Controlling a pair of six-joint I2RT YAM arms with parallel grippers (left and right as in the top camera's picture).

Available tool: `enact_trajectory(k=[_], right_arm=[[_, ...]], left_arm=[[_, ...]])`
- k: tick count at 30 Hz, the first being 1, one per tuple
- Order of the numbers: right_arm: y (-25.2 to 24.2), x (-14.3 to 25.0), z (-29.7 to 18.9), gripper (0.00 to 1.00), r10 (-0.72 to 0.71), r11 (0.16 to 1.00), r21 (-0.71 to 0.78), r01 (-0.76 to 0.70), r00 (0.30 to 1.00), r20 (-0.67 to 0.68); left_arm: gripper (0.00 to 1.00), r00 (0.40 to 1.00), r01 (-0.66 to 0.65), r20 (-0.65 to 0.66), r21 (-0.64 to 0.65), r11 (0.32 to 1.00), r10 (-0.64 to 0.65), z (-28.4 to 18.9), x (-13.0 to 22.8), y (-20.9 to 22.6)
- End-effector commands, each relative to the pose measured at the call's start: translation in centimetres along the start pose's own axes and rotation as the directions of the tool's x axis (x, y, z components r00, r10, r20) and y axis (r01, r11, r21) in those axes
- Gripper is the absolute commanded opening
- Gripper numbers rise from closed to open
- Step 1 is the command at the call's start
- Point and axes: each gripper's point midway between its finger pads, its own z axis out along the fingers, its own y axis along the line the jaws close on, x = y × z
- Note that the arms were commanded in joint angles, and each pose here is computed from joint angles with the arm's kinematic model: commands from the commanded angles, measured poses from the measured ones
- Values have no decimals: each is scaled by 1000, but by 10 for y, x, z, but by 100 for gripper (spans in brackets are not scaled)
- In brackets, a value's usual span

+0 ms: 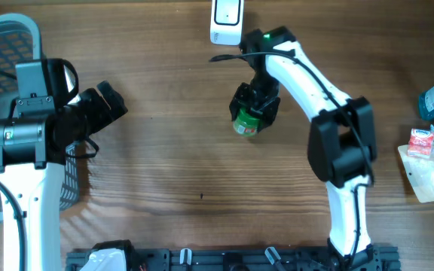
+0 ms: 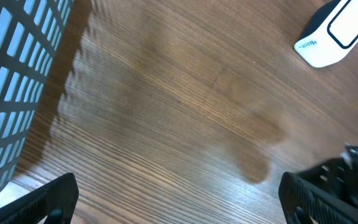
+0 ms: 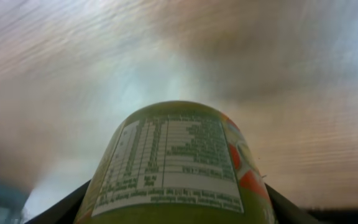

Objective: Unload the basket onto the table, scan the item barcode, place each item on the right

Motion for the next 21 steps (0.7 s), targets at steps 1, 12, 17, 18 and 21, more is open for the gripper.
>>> enact_trajectory(k=[1, 12, 17, 18, 21], right_arm=[[29, 46, -53, 54, -125, 964, -242, 108, 990, -58], [59, 102, -92, 54, -204, 864, -502, 43, 941, -271], [61, 104, -94, 54, -209, 855, -517, 35, 936, -282], [61, 104, -94, 54, -209, 855, -517, 36, 936, -281], [60, 103, -94, 54, -211, 854, -519, 38, 937, -278]], left_arm=[[100, 999, 15, 31, -7, 1000, -14, -7, -6, 2], [100, 999, 15, 31, -7, 1000, -14, -7, -6, 2], [100, 999, 14, 31, -7, 1000, -14, -7, -6, 2], [100, 999, 14, 31, -7, 1000, -14, -7, -6, 2], [100, 999, 14, 31, -7, 1000, -14, -7, -6, 2]])
